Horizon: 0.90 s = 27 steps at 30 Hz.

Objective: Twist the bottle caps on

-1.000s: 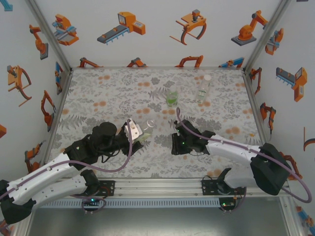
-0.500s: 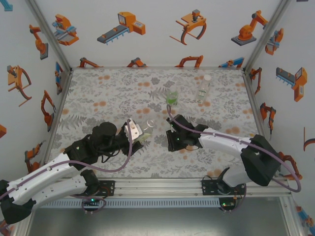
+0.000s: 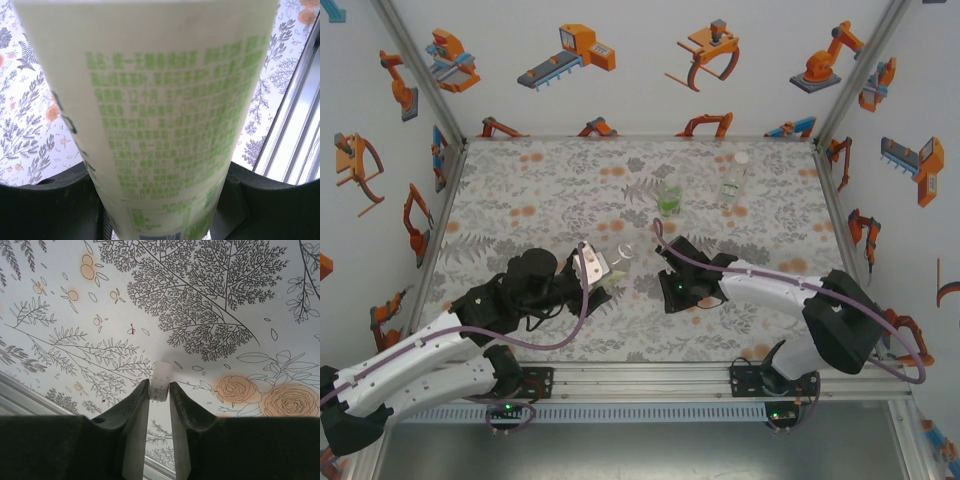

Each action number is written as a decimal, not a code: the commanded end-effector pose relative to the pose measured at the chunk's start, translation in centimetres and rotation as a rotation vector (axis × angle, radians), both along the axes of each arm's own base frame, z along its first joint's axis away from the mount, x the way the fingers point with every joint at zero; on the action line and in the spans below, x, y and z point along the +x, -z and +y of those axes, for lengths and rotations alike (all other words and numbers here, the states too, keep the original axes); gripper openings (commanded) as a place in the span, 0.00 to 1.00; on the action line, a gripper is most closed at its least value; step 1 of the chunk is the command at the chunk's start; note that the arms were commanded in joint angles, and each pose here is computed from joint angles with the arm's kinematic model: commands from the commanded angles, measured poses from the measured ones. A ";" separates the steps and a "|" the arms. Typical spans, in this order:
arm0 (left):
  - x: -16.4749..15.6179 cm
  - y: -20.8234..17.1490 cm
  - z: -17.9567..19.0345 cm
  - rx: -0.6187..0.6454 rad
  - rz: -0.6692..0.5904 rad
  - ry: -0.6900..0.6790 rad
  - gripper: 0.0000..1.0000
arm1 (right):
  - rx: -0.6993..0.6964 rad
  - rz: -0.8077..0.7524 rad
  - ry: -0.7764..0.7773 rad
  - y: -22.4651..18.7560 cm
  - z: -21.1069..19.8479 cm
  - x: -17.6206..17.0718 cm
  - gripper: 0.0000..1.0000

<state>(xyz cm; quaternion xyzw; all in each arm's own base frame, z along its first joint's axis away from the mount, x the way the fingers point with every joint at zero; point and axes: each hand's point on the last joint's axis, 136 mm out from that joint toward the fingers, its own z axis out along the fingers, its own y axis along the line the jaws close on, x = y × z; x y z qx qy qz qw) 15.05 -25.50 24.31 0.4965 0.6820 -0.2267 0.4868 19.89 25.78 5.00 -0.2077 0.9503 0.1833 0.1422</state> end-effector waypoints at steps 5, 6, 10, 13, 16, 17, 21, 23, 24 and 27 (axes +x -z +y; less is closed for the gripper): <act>0.0 -0.5 -0.2 -0.030 0.001 0.004 0.00 | -0.047 -0.029 0.003 -0.9 -0.4 0.5 0.23; 0.0 -0.5 -0.3 -0.031 0.001 0.004 0.00 | -0.056 -0.032 0.004 -1.0 -0.5 0.6 0.23; 0.0 -0.5 -0.4 -0.030 0.001 0.008 0.00 | -0.085 -0.046 0.008 -1.3 -1.0 0.8 0.22; 0.0 -0.5 -0.5 -0.027 0.000 0.010 0.00 | -0.109 -0.057 0.012 -1.5 -1.4 1.0 0.21; 0.1 -0.4 -0.4 -0.024 0.002 0.009 0.00 | -0.175 -0.085 0.023 -1.8 -2.6 1.5 0.21; 0.0 -0.4 -0.4 -0.025 0.001 0.009 0.00 | -0.209 -0.102 0.026 -2.0 -3.2 1.7 0.21; 0.0 -0.5 -0.4 -0.028 -0.002 0.008 0.00 | -0.361 -0.173 0.029 -2.8 -5.6 3.0 0.20; 0.0 -0.5 -0.3 -0.028 -0.004 0.006 0.00 | -0.449 -0.205 0.029 -3.1 -7.0 3.7 0.20; 0.0 -0.5 -0.2 -0.027 -0.005 0.003 0.00 | -0.489 -0.222 0.031 -3.3 -7.5 4.2 0.19; 0.0 -0.5 0.0 -0.032 -0.007 -0.001 0.00 | -0.615 -0.270 0.030 -3.9 -8.6 5.7 0.19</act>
